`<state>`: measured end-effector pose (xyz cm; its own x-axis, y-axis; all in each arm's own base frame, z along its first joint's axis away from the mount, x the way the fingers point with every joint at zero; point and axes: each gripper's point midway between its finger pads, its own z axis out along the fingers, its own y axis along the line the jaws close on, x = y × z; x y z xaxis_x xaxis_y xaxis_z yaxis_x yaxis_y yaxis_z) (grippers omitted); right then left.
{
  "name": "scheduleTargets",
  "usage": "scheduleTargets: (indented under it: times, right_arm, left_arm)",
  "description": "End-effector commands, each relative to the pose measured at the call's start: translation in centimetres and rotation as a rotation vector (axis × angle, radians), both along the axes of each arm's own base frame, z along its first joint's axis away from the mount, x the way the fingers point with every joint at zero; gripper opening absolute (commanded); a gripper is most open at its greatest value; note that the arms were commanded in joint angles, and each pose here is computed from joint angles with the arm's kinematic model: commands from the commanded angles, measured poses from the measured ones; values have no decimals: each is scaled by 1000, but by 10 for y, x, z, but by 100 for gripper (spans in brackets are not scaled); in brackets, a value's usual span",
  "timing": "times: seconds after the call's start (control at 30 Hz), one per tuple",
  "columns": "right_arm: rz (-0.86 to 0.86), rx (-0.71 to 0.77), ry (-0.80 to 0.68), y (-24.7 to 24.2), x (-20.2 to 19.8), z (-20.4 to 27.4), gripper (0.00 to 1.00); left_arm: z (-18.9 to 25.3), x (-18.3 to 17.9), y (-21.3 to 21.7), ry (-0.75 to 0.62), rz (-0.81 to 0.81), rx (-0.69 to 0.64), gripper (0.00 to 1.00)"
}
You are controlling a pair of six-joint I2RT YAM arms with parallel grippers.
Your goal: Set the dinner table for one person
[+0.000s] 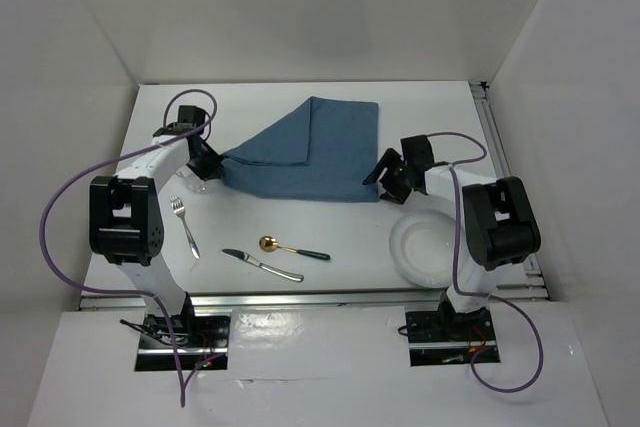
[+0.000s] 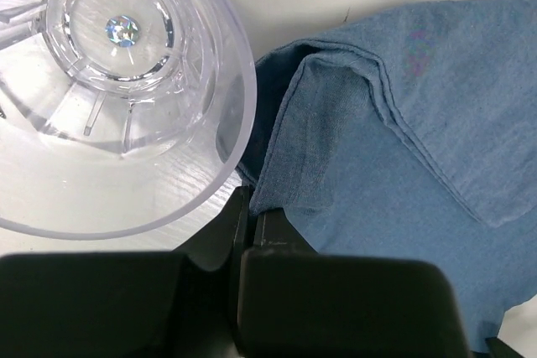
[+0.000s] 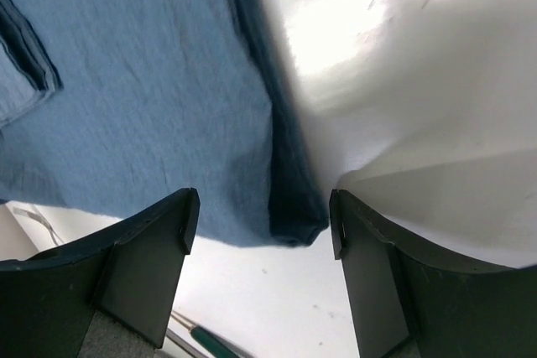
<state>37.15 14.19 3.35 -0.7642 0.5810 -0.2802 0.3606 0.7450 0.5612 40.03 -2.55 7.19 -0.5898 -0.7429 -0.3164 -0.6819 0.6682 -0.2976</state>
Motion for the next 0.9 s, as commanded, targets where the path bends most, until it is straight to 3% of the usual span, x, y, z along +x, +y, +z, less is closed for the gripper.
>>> scheduleTargets:
  times: [0.0, 0.3, 0.6, 0.87]
  right_arm:
    - [7, -2, 42, 15, -25, 1, 76]
    - [-146, -84, 57, 5, -40, 4, 76]
    - [-125, -109, 16, 16, -50, 11, 77]
    - [-147, -98, 56, 31, -60, -4, 62]
  left_arm:
    - [15, -3, -2, -26, -17, -4, 0]
    - [28, 0, -2, -62, -25, 1, 0]
    - [36, -2, 0, -71, -29, 13, 0]
    - [36, -2, 0, -71, -29, 13, 0]
